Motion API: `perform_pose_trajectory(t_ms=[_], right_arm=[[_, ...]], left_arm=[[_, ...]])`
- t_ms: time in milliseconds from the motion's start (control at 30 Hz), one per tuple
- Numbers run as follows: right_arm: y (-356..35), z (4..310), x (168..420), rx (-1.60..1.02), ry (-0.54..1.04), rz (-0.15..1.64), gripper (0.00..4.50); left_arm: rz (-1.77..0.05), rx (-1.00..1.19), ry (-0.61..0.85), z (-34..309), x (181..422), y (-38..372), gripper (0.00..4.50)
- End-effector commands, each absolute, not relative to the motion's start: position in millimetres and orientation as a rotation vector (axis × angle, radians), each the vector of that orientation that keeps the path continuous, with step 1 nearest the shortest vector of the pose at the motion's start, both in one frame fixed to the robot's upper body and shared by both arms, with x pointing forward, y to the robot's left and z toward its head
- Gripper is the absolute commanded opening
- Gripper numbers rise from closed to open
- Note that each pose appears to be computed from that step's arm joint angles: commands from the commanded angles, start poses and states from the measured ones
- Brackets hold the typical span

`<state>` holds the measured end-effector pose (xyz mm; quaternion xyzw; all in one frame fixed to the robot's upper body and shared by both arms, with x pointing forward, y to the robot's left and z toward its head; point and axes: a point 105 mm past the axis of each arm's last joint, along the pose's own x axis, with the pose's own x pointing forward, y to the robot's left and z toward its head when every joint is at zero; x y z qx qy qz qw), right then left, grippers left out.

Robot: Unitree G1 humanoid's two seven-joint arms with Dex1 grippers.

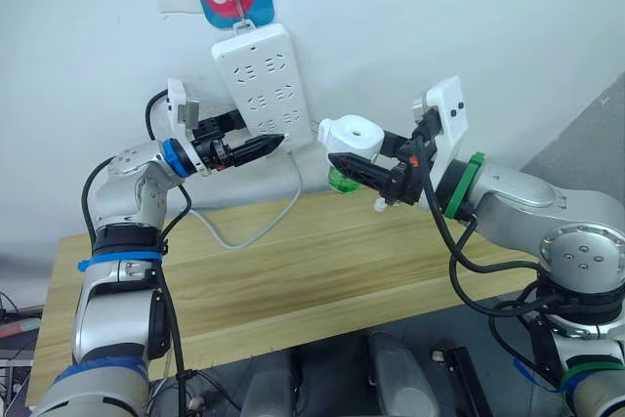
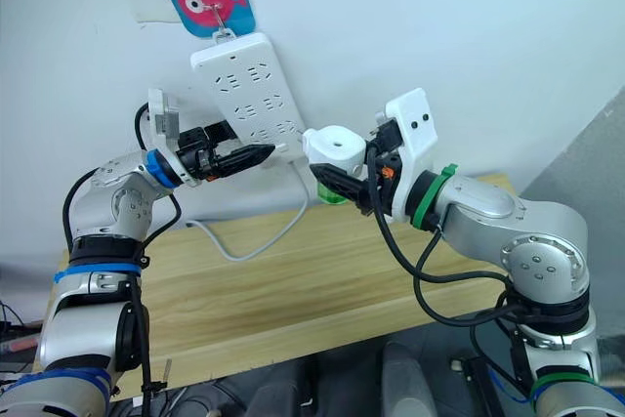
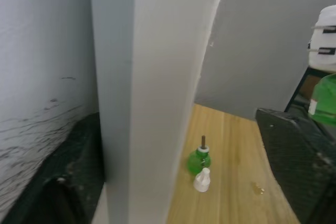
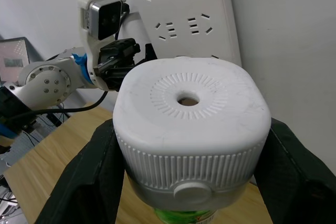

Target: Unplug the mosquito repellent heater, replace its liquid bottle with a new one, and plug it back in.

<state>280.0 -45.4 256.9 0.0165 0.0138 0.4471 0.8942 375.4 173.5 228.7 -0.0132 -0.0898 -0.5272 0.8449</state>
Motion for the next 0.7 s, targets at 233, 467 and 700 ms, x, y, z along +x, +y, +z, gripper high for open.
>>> perform_pose_trajectory(t_ms=[233, 467, 700], right_arm=[[-45.7, 267.7, 273.5, 0.037, -0.027, 0.939, 2.95], [-45.2, 266.9, 273.6, 0.036, -0.024, 0.943, 2.95], [-39.7, 272.5, 274.3, 0.001, -0.018, 0.938, 2.95]], left_arm=[[-1.146, -0.039, -0.246, 245.4, 368.3, 173.9, 1.3], [-1.146, -0.039, -0.243, 245.5, 366.4, 175.0, 1.31], [-1.126, 0.016, -0.25, 247.4, 367.2, 176.1, 1.31]])
